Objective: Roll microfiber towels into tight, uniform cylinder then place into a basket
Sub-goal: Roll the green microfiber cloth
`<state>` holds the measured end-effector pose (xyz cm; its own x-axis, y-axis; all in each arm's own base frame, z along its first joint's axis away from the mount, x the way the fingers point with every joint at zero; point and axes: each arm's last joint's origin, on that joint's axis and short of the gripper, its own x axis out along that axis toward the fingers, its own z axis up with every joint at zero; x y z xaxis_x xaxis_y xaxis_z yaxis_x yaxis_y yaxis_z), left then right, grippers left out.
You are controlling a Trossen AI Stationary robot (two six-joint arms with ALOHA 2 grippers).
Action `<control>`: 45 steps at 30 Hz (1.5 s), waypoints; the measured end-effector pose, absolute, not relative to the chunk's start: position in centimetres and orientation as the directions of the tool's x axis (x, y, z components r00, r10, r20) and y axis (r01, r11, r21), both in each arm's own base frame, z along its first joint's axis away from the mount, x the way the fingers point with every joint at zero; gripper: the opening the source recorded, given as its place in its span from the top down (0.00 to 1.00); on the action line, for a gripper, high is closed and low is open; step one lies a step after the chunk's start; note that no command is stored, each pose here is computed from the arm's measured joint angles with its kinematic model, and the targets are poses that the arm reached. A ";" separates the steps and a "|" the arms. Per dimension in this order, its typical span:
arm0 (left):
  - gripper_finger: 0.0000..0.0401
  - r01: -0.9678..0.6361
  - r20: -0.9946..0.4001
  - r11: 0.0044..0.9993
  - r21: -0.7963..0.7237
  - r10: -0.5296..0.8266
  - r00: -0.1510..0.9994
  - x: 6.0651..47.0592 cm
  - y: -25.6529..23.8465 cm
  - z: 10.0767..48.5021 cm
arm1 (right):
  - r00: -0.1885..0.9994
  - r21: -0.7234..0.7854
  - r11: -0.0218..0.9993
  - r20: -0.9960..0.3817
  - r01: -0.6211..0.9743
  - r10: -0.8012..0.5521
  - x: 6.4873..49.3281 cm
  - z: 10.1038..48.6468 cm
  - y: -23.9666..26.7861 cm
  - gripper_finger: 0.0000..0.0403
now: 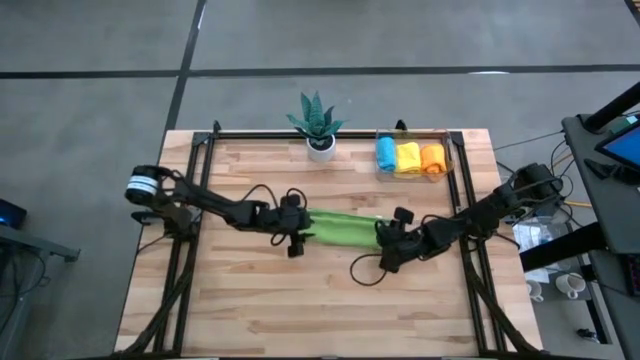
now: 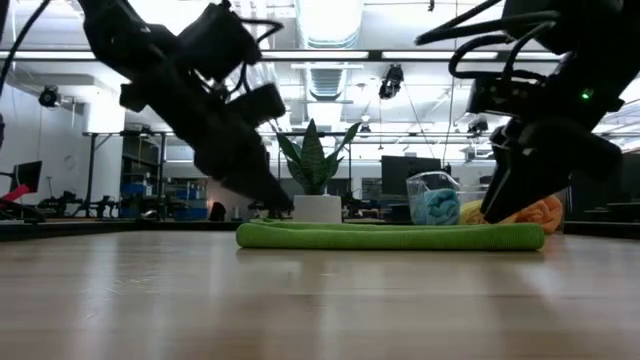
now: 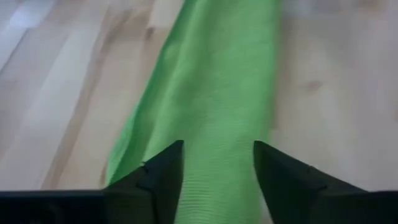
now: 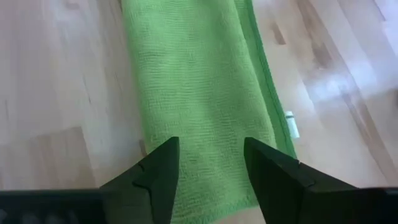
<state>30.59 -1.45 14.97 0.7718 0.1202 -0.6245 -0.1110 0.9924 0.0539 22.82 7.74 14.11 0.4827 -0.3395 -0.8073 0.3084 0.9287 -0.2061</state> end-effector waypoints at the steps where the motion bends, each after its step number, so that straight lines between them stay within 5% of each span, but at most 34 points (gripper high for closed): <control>1: 0.59 -0.121 -0.628 0.991 0.066 0.135 0.767 30.6 -1.4 14.6 | 0.490 -0.200 0.931 -0.805 0.306 -0.334 22.7 14.0 7.8 0.57; 8: 0.96 -0.107 -0.575 0.989 0.102 0.146 0.805 32.1 -1.2 14.3 | 0.545 -0.147 0.932 -0.776 0.331 -0.316 22.7 14.8 7.8 0.75; 11: 0.99 -0.080 -0.581 0.992 0.099 0.123 0.805 33.0 -1.1 13.7 | 0.583 -0.107 0.926 -0.749 0.361 -0.314 22.2 16.0 7.6 0.91; 15: 1.00 -0.043 -0.591 0.996 0.082 0.084 0.802 34.6 -1.2 12.9 | 0.606 -0.045 0.907 -0.730 0.418 -0.316 20.5 16.8 6.8 0.97; 24: 1.00 -0.070 -0.615 0.995 0.076 0.102 0.782 36.1 -0.8 11.0 | 0.635 0.153 0.835 -0.724 0.529 -0.269 15.8 15.4 5.1 0.98; 39: 1.00 -0.334 -0.665 0.933 -0.136 0.164 0.729 34.6 -4.5 10.2 | 0.717 0.292 0.804 -0.660 0.518 -0.222 15.6 14.6 5.0 0.98; 45: 1.00 -0.330 -0.680 0.940 -0.089 0.185 0.709 33.5 -5.9 11.0 | 0.692 0.335 0.750 -0.688 0.570 -0.218 16.3 13.8 4.7 0.86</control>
<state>33.52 -5.89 11.04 0.7093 0.1848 -0.6803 -0.3300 0.9398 -0.0887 16.33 4.72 13.84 0.6917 -0.2183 -0.6883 0.5700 0.7503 0.3348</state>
